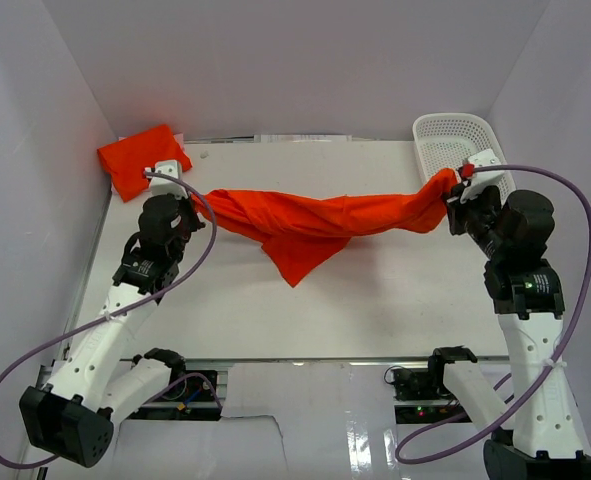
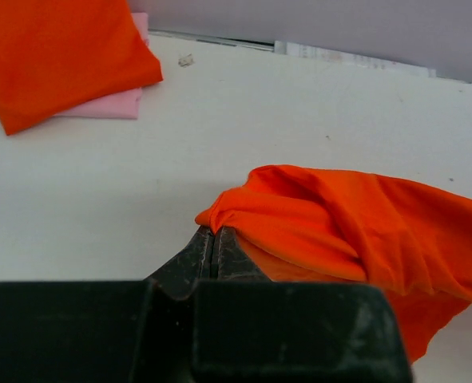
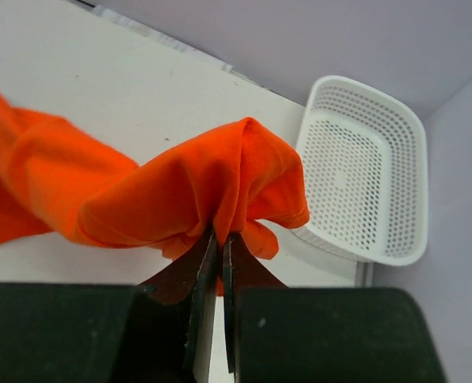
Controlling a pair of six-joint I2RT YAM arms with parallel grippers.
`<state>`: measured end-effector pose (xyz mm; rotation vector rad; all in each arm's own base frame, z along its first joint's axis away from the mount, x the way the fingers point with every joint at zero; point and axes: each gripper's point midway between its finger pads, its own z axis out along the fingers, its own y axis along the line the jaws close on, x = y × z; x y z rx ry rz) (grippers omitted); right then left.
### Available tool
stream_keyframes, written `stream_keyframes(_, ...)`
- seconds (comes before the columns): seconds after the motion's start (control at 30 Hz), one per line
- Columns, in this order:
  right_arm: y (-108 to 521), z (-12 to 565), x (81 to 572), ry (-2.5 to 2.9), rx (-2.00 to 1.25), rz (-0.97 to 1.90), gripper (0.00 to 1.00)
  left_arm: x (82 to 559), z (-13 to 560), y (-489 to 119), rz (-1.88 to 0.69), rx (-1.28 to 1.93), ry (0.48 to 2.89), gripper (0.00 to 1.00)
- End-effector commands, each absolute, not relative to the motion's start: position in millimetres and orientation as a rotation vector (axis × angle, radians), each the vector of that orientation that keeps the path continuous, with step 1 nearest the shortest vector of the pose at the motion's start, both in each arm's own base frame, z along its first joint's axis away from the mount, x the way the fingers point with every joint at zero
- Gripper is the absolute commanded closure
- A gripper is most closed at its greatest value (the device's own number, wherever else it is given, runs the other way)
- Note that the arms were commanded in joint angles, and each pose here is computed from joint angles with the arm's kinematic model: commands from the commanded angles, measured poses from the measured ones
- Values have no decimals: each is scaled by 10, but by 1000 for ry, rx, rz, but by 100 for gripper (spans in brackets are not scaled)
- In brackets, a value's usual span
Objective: Fold and stack the t-shirts
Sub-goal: Flatten out the tshirt
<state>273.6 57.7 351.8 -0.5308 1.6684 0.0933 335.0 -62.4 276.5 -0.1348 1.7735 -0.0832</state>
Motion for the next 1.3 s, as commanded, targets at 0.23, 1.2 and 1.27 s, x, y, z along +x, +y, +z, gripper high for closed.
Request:
stream_keyframes(0.23,-209,4248,2497,1459,-143,-274,92,3397,2197,14,101,-392,1975,100)
stream_keyframes(1.2,637,3957,2561,1556,-483,156,92,3583,3354,-40,-167,-343,1606,100)
stream_keyframes(1.27,651,3744,2737,1644,-494,179,92,3708,3019,-152,-193,-315,1747,100)
